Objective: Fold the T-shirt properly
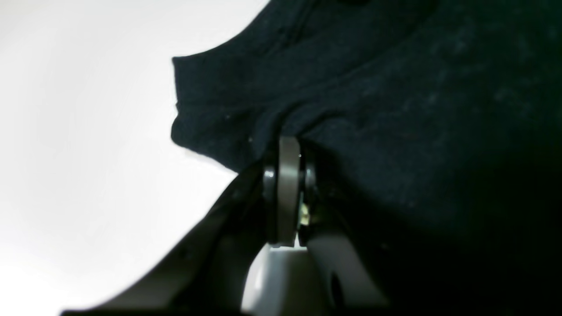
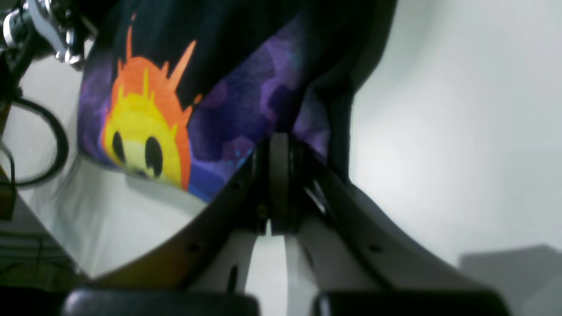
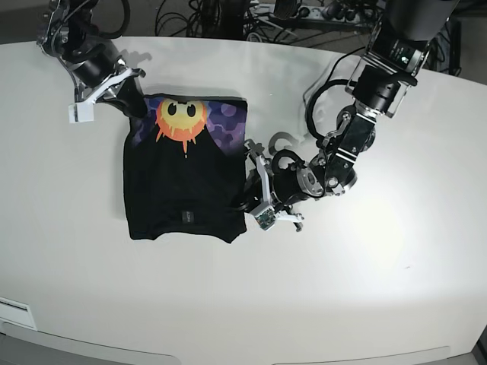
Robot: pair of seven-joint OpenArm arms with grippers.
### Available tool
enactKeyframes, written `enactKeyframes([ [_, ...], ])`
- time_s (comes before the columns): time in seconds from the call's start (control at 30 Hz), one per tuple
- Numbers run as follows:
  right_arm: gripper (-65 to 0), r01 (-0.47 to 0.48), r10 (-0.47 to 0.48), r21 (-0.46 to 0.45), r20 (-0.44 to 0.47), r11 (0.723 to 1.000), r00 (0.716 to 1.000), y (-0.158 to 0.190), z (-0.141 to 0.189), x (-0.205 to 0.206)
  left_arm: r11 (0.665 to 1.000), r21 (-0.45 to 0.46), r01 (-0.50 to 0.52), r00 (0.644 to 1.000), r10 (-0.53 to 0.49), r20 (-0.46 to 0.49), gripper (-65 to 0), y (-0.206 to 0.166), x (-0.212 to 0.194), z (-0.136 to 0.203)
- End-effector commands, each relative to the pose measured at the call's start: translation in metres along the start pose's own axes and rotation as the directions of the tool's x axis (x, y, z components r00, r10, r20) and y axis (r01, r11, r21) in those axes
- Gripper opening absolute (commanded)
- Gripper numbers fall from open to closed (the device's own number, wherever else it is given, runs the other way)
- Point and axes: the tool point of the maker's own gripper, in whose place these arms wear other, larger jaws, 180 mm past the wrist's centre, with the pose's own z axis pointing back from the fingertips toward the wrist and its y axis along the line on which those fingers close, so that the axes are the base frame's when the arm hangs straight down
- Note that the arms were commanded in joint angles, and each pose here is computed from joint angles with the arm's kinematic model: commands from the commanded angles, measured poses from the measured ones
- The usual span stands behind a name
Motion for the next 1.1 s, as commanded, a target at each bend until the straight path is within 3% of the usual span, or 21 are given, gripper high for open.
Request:
enactKeyframes([
  [0.0, -65.0, -0.029, 0.029, 0.009, 0.016, 1.000, 0.999, 0.006, 0.005, 0.007, 0.999, 0.010, 0.034, 0.999, -0.033, -0.027, -65.0, 0.008, 0.003, 0.001],
  [0.2, -65.0, -0.162, 0.163, -0.010, 0.027, 0.987, 0.986, 0.020, 0.013, 0.030, 0.999, 0.015, 0.039, 0.995, -0.038, -0.092, -65.0, 0.014, -0.009, 0.006],
  [0.33, -65.0, -0.234, 0.232, 0.011, 0.078, 0.972, 0.969, 0.041, 0.021, 0.052, 1.000, 0.006, -0.027, 0.991, 0.027, -0.129, -65.0, 0.015, -0.018, 0.012],
  [0.53, -65.0, -0.380, 0.373, 0.003, 0.173, 0.925, 0.911, 0.077, 0.036, 0.089, 0.985, -0.053, -0.167, 0.982, 0.162, -0.093, -65.0, 0.012, -0.006, 0.022],
  [0.73, -65.0, -0.462, 0.461, -0.050, 0.215, 0.886, 0.861, 0.094, 0.059, 0.106, 0.957, -0.111, -0.270, 0.962, 0.272, 0.009, -65.0, 0.023, 0.046, 0.057],
  [0.87, -65.0, -0.381, 0.406, -0.160, 0.179, 0.911, 0.896, 0.064, 0.076, 0.104, 0.925, -0.193, -0.327, 0.929, 0.352, 0.114, -65.0, 0.029, 0.087, 0.104],
  [0.97, -65.0, -0.342, 0.382, -0.236, 0.155, 0.910, 0.911, 0.045, 0.092, 0.100, 0.911, -0.257, -0.324, 0.911, 0.374, 0.177, -65.0, 0.024, 0.108, 0.144],
  [1.07, -65.0, -0.306, 0.354, -0.293, 0.125, 0.906, 0.927, 0.030, 0.108, 0.092, 0.912, -0.264, -0.313, 0.906, 0.371, 0.206, -65.0, 0.014, 0.107, 0.181],
])
